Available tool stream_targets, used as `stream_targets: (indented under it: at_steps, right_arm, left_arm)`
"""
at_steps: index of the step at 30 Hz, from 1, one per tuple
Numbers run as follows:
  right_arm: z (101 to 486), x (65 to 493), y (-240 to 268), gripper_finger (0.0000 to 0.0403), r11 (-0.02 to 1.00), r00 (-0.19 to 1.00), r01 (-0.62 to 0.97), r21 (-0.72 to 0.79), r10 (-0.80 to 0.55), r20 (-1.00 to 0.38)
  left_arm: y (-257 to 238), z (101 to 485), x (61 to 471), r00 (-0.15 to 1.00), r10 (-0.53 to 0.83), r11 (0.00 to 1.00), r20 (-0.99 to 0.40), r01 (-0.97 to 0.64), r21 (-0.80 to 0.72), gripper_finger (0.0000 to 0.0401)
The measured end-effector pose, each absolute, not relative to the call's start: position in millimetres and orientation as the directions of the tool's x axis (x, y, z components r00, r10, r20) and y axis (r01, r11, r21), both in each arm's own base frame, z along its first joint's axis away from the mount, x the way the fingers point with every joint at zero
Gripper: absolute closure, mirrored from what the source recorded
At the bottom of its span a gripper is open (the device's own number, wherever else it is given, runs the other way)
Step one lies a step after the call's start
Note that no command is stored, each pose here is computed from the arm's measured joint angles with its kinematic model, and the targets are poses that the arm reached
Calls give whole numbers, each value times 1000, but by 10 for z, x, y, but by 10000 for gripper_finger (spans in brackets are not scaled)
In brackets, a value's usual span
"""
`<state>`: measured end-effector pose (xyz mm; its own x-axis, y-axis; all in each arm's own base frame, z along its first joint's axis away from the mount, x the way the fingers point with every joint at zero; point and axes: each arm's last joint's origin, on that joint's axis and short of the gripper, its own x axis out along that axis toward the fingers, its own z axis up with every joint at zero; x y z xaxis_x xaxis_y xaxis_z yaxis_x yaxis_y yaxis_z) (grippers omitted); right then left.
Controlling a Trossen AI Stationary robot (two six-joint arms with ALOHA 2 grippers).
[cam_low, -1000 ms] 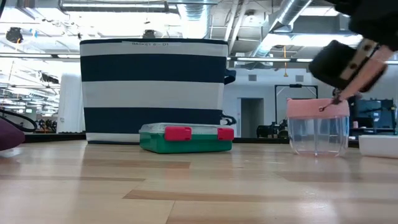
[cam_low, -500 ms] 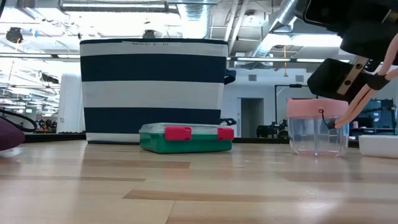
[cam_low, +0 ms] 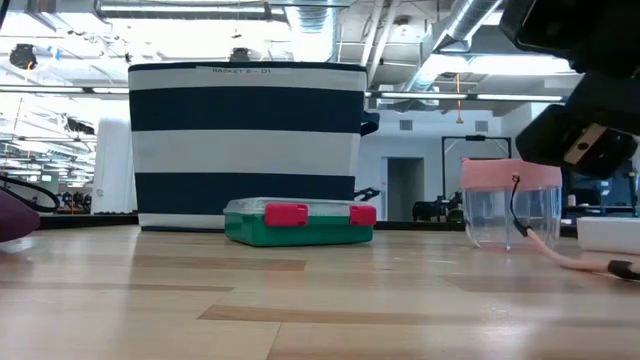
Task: Pick & place medical supplies in basket/bin
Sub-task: Put the pink container into the blue bin
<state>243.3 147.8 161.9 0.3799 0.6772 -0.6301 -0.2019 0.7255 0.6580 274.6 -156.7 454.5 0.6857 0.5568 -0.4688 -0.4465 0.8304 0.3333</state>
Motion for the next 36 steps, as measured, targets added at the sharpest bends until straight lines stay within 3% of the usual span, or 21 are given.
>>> stream_targets:
  at_steps: [8,16,22,28,32,36]
  right_arm:
    - [1591,2411,1470,266,749,380,-130,649,643,-665]
    - [1474,2252,1485,265,841,323,34,540,502,-803]
    - [1528,2168,1581,267,832,317,35,554,517,-795]
    - [1639,1950,1579,273,869,281,82,488,450,-848]
    - [1815,1807,1580,276,889,367,78,451,395,-842]
    - [2009,1663,1592,275,908,497,40,416,343,-797]
  left_arm:
    - [-1611,4340,2849,659,583,812,-475,-471,345,401]
    - [-1678,4099,2964,647,612,790,-454,-521,322,401]
    - [-1816,3538,3163,648,596,796,-474,-556,241,401]
    - [-1949,2934,3378,724,502,838,-473,-544,56,401]
    - [-1959,2673,3475,780,426,871,-458,-490,-26,401]
    - [-1895,2522,3538,804,368,908,-467,-419,-6,401]
